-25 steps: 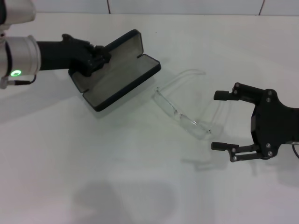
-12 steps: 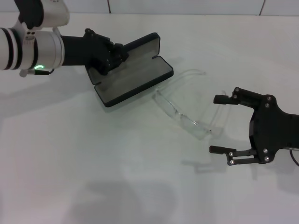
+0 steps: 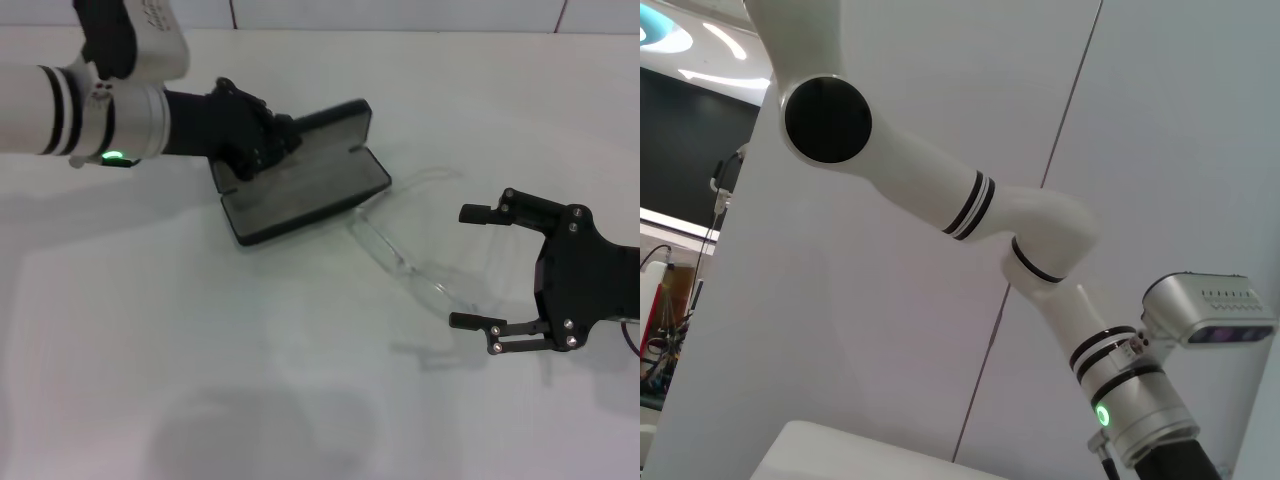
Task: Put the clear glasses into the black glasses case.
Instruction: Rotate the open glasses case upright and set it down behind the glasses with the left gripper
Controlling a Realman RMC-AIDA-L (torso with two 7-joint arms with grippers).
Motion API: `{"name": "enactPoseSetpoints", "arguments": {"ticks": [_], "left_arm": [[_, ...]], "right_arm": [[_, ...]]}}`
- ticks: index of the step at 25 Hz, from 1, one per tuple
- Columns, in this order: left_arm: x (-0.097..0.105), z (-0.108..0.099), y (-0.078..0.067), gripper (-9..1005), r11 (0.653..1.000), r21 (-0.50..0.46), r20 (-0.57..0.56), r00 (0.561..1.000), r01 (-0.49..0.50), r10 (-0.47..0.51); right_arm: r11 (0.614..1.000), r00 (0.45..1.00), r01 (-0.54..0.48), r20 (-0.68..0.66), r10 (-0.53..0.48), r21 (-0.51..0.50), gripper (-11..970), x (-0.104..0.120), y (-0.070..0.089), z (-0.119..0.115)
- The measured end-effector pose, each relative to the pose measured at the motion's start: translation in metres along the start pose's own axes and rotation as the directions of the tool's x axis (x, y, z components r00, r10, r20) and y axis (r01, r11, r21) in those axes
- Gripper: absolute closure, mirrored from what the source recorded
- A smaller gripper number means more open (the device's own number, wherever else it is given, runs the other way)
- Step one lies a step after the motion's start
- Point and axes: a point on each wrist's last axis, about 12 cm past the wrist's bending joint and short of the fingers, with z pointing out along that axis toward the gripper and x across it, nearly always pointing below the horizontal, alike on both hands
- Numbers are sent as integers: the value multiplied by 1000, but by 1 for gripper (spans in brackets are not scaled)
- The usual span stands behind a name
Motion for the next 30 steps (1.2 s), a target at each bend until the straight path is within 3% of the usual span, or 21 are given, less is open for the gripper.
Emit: {"name": "enactPoseSetpoints", "arguments": {"ticks": [7,17,24,29,30], "left_arm": [[-14,1,-13,784,989,133,22,997,-71,68],[-21,6,-23,784,962,216,13,985,-169,171],[-19,3,-25,784,943,192,45,963,-271,267],[-21,1,-25,784,946,169,79,961,-276,266],[-21,1,-25,722,947,167,83,961,-275,265]], "right_arm": [[1000,1000,-4,-4,4,3,110,1,1,-2],[1000,1000,-2,-11,2,3,112,1,1,-5],[1000,1000,7,-15,-7,4,114,1,0,-6],[1000,1000,11,-16,-11,3,114,0,-1,-6],[1000,1000,11,-16,-11,3,115,0,-1,-6]]}}
